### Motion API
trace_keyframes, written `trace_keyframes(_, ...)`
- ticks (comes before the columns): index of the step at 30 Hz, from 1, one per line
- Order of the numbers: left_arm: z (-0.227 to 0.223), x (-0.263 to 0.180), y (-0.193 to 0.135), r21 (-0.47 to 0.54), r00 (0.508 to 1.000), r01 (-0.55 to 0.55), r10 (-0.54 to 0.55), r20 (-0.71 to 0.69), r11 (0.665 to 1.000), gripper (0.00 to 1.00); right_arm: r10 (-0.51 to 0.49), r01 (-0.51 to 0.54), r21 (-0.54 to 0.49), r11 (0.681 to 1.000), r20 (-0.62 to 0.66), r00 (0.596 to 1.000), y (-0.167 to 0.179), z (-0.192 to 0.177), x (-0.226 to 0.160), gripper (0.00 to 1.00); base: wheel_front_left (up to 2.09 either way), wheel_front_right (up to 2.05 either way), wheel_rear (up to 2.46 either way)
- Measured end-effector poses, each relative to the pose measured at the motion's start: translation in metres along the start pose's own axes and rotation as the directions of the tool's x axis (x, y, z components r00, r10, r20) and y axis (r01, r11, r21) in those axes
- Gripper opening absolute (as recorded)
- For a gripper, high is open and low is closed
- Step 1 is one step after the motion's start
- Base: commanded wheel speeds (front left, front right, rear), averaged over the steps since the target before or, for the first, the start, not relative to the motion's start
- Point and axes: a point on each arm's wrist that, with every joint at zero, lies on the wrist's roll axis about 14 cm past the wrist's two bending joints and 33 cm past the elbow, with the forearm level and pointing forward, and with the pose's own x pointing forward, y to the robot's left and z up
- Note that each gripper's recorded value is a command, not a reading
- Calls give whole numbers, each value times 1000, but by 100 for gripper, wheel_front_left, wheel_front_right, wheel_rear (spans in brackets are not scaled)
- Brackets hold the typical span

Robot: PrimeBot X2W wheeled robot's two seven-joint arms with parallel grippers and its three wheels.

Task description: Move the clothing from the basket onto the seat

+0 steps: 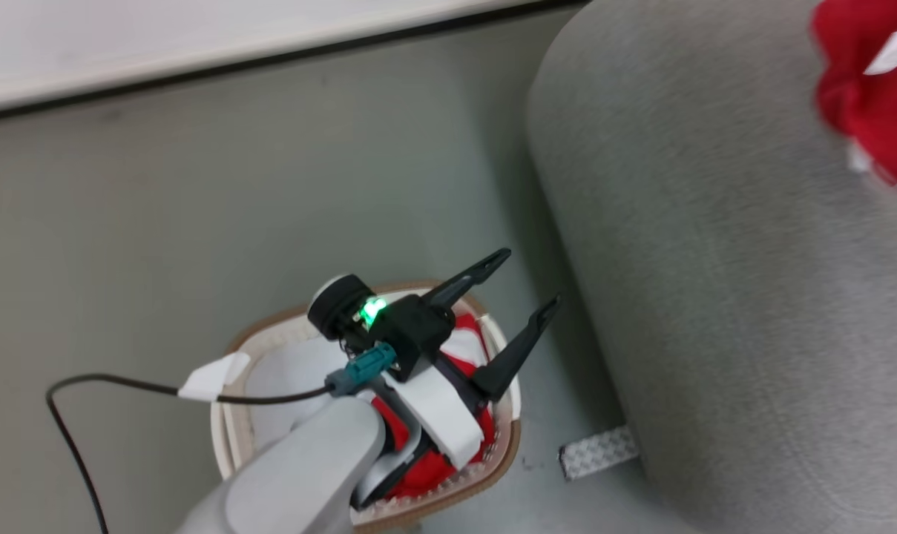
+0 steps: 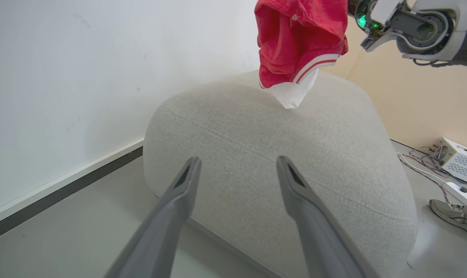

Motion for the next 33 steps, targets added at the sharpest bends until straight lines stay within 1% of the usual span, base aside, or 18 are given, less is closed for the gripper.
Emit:
trace_keyframes(5, -21, -7, 30, -23, 998, -54, 54, -21, 998, 100, -30, 25, -78, 997, -72, 997, -17, -22, 38, 0, 0, 0, 0)
trace_keyframes(7, -31, -13, 43, -32, 996, -87, 86, -37, 996, 100, -54, 44, -93, 995, -108, 993, -24, -36, 50, 0, 0, 0, 0)
trace_keyframes(11, -44, -23, 58, -45, 990, -130, 128, -56, 990, 100, -98, 69, -135, 988, -218, 971, -37, -67, 65, 0, 0, 0, 0)
trace_keyframes(13, -50, -28, 65, -48, 987, -151, 147, -67, 987, 100, -110, 66, -169, 983, -271, 956, -40, -82, 71, 0, 0, 0, 0)
trace_keyframes(16, -58, -34, 75, -54, 982, -176, 172, -79, 983, 100, -127, 51, -199, 979, -390, 912, -41, -114, 72, 0, 0, 0, 0)
trace_keyframes(19, -65, -39, 82, -54, 977, -199, 194, -92, 978, 100, -153, 35, -228, 973, -521, 840, -45, -146, 63, 0, 0, 0, 0)
trace_keyframes(22, -67, -41, 85, -54, 975, -206, 200, -96, 977, 100, -167, 17, -251, 968, -593, 787, -47, -162, 57, 0, 0, 0, 0)
trace_keyframes(24, -65, -40, 87, -49, 975, -209, 204, -90, 977, 100, -169, 10, -256, 967, -607, 777, -47, -164, 55, 27, 0, 0, 0)
trace_keyframes(25, -63, -40, 88, -45, 975, -210, 206, -85, 977, 100, -170, 9, -258, 966, -610, 774, -47, -164, 54, 44, 0, 0, 0)
trace_keyframes(26, -61, -40, 88, -42, 975, -211, 207, -82, 977, 100, -171, 8, -259, 966, -614, 771, -47, -163, 53, 93, 0, 0, 0)
trace_keyframes(27, -60, -40, 88, -39, 975, -212, 208, -80, 977, 100, -170, 8, -257, 966, -614, 771, -46, -163, 53, 100, 0, 0, 0)
trace_keyframes(33, -48, -39, 88, -19, 974, -218, 216, -66, 976, 100, -149, -20, -262, 965, -608, 780, -40, -149, 49, 100, 0, 0, 0)
